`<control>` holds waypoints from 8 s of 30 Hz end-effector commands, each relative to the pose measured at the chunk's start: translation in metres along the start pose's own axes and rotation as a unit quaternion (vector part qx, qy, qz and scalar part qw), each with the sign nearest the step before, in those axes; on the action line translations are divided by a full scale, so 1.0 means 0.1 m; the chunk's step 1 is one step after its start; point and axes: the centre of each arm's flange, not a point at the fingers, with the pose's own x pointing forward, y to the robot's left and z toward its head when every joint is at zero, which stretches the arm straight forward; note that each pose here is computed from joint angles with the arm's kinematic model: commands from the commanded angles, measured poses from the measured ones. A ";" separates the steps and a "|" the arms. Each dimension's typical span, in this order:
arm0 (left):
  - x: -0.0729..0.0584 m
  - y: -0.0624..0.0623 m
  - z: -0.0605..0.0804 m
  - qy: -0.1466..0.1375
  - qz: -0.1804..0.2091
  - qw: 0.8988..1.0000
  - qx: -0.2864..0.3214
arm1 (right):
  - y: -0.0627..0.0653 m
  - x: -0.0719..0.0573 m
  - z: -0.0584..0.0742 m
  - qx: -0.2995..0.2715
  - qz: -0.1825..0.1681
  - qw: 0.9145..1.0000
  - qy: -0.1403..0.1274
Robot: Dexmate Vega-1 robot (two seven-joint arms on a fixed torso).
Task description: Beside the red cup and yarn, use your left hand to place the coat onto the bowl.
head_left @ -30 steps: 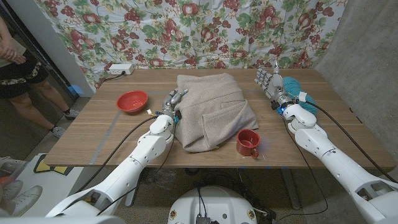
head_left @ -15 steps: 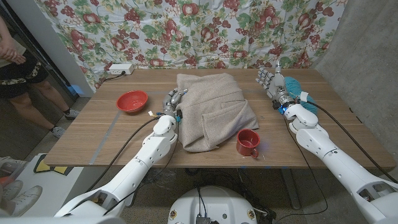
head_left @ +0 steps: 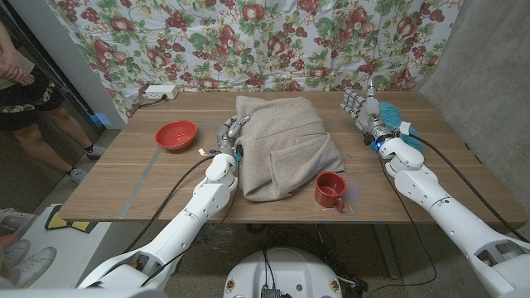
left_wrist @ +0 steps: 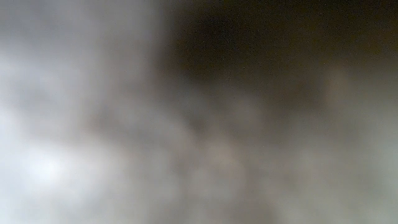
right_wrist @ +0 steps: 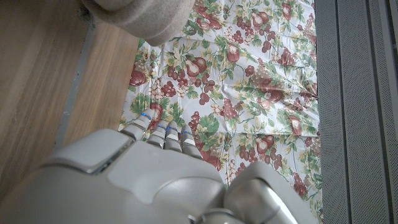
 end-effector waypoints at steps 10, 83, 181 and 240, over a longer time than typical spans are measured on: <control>0.00 -0.02 0.03 -0.008 -0.016 1.000 -0.010 | 0.00 -0.01 -0.01 0.004 -0.001 1.000 0.000; -0.20 -0.49 0.97 -0.133 -0.122 0.982 -0.055 | -0.04 -0.06 0.01 0.004 -0.004 1.000 -0.001; -0.47 -0.46 2.28 -0.282 -0.163 0.945 -0.026 | 0.12 -0.05 -0.03 0.003 0.009 1.000 0.016; -0.65 -0.02 3.47 -0.372 -0.118 0.919 0.059 | 0.14 -0.02 -0.07 0.001 0.018 0.999 0.033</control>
